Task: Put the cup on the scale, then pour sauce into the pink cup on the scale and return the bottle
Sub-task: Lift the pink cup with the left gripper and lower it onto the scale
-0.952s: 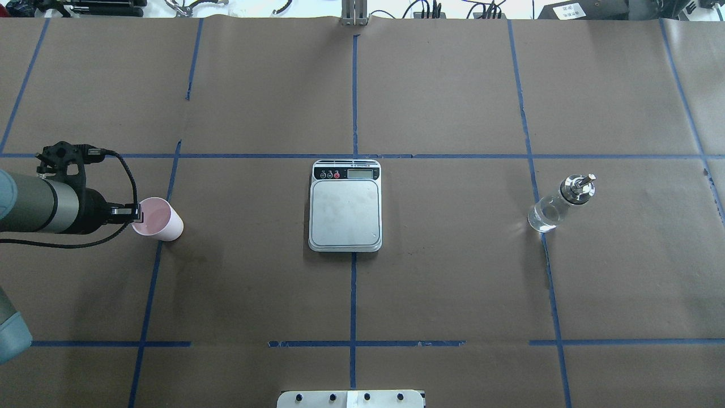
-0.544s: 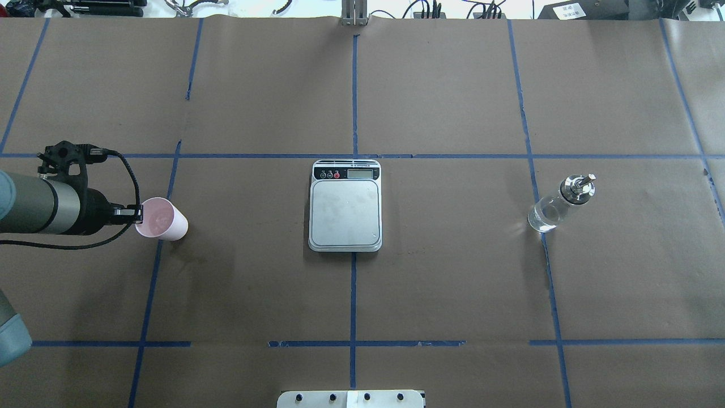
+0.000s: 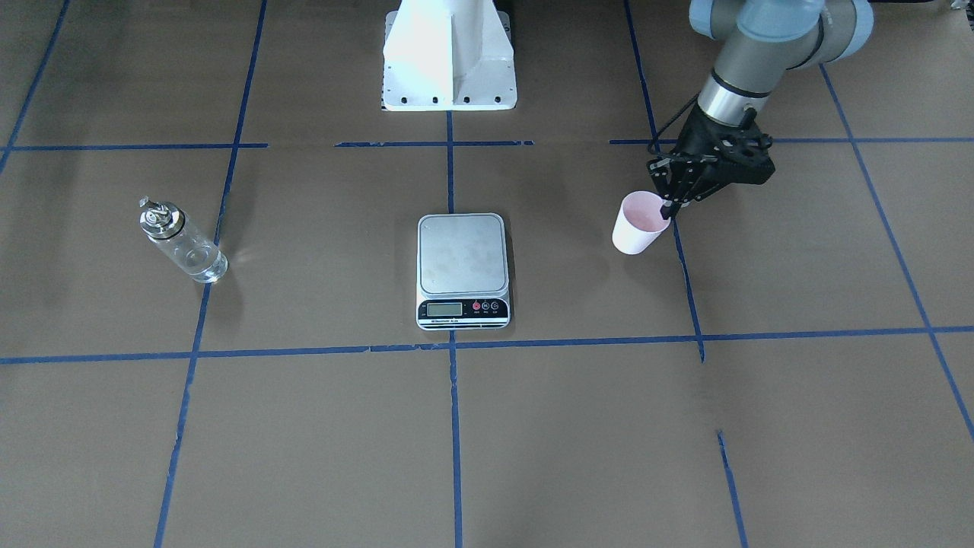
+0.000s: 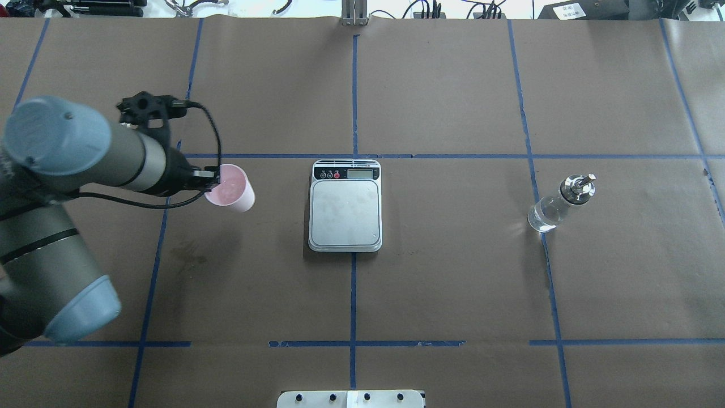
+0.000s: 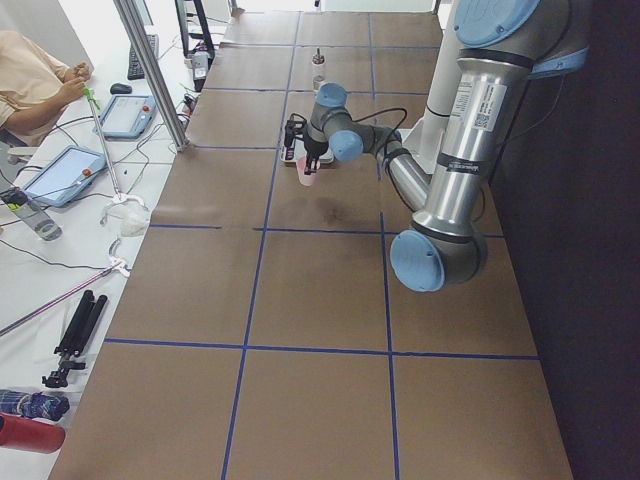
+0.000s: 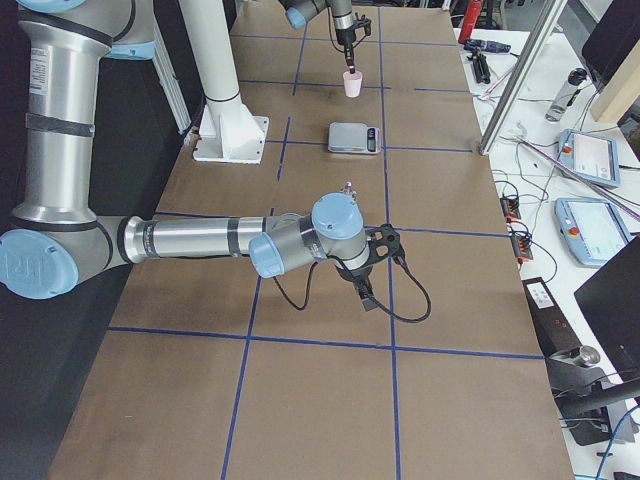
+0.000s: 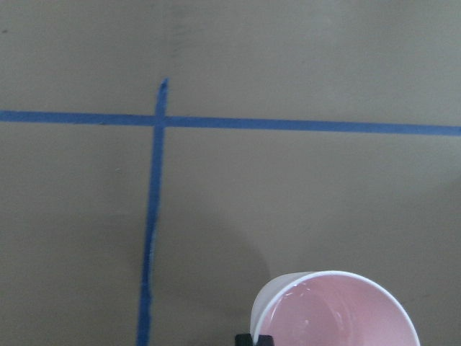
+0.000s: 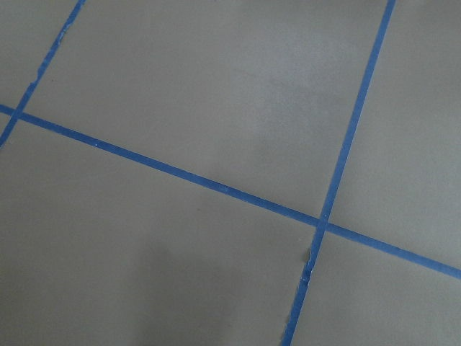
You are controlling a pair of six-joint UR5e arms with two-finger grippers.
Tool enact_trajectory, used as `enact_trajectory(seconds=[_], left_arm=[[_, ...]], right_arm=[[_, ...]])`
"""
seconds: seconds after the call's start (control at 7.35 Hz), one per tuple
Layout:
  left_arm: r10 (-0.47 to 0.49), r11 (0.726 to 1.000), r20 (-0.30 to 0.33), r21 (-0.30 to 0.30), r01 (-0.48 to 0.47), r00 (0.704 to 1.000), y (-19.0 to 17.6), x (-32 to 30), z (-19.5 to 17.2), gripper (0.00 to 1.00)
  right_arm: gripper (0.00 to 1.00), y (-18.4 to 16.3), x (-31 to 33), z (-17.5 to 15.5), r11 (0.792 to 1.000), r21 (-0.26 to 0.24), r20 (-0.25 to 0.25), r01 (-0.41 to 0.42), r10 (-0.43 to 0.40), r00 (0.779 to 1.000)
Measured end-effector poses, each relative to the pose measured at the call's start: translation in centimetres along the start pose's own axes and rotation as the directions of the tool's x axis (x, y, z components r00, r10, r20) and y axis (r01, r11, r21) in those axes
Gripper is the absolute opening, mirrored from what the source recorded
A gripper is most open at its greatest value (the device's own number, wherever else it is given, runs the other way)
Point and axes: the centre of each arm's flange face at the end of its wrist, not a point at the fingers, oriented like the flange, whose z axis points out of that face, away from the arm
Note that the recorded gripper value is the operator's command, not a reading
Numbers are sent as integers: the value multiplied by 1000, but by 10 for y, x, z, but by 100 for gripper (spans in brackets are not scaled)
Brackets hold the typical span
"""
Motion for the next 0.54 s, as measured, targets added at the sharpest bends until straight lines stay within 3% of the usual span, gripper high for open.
enact_trajectory(seconds=[0.27, 0.54], left_arm=[[-54, 998, -25, -26, 53, 998, -12, 106, 0, 0], [-62, 997, -19, -39, 62, 998, -13, 163, 20, 0]], right_arm=[[100, 2, 0, 0, 1000, -2, 0, -2, 2, 1000], [100, 4, 0, 0, 1000, -2, 0, -3, 3, 1000]])
